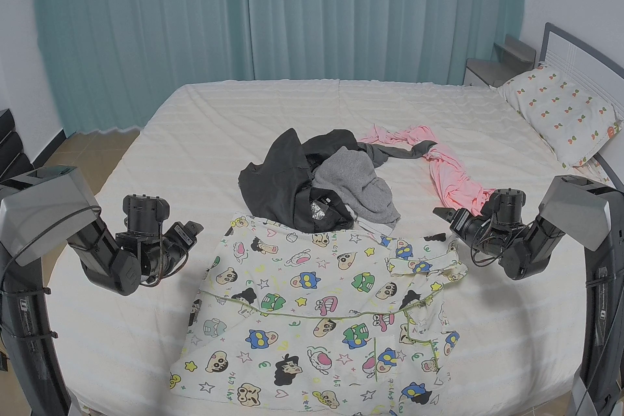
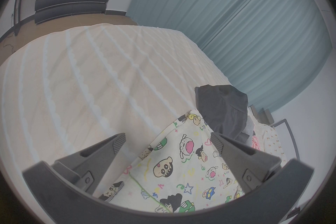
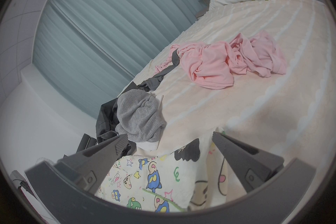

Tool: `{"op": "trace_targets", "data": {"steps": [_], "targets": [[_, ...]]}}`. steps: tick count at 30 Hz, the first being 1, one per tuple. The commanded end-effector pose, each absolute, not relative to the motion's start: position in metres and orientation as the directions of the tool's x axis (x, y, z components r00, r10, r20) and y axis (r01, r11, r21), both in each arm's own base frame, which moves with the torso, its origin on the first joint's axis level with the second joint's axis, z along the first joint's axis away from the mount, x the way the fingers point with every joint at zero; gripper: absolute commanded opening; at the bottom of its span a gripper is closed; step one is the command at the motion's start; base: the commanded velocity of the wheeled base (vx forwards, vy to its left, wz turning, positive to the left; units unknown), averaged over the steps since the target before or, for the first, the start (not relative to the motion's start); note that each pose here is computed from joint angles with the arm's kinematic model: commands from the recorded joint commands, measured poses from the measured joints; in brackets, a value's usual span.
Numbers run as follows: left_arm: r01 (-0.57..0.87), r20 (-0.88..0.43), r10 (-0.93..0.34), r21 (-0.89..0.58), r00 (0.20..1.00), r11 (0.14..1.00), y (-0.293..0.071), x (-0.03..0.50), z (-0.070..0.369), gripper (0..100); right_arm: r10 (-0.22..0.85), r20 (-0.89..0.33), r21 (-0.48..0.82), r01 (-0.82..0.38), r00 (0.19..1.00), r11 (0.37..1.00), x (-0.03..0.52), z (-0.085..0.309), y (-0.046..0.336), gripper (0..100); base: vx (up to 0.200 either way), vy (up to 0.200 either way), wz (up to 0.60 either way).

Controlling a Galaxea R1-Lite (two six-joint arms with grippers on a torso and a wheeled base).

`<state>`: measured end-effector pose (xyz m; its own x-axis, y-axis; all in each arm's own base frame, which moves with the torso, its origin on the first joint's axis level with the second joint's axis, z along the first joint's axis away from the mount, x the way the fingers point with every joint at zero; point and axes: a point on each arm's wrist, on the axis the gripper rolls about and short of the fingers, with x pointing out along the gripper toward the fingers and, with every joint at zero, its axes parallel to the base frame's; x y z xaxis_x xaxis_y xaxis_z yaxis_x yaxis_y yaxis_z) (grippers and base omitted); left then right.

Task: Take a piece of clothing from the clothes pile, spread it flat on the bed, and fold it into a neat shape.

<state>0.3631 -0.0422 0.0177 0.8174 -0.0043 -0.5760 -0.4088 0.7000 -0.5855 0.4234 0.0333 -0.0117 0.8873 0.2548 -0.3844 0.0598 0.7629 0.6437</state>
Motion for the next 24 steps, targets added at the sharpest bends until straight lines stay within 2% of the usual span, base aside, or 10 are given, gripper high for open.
{"op": "trace_targets", "data": {"steps": [1, 2, 6, 13, 16, 24], "targets": [[-0.41, -0.584, -0.012, -0.585, 0.812, 0.7, -0.042, 0.353, 0.017, 100, 0.257, -0.364, 0.651, 0.047, 0.895, 0.758, 0.411, 0.013, 0.033, 100, 0.0, 0.0, 0.0], [-0.41, -0.584, -0.012, -0.585, 0.812, 0.7, -0.042, 0.353, 0.017, 100, 0.257, -0.364, 0.651, 0.047, 0.895, 0.758, 0.411, 0.013, 0.033, 100, 0.0, 0.0, 0.0], [-0.397, -0.579, -0.065, -0.631, 0.813, 0.666, -0.04, 0.332, 0.019, 100, 0.325, -0.306, 0.727, -0.001, 0.895, 0.687, 0.383, 0.041, 0.061, 100, 0.0, 0.0, 0.0], [-0.348, -0.526, -0.178, -0.744, 0.832, 0.57, -0.042, 0.302, 0.043, 100, 0.439, -0.396, 0.765, 0.026, 0.806, 0.643, 0.345, 0.025, 0.121, 100, 0.0, 0.0, 0.0], [-0.358, -0.518, -0.184, -0.767, 0.835, 0.533, -0.046, 0.299, 0.046, 100, 0.419, -0.457, 0.738, 0.071, 0.785, 0.671, 0.34, 0.006, 0.139, 100, 0.0, 0.0, 0.0], [-0.377, -0.522, -0.183, -0.777, 0.833, 0.504, -0.046, 0.296, 0.043, 100, 0.343, -0.57, 0.671, 0.183, 0.746, 0.719, 0.34, -0.023, 0.137, 100, 0.0, 0.0, 0.0]]}}
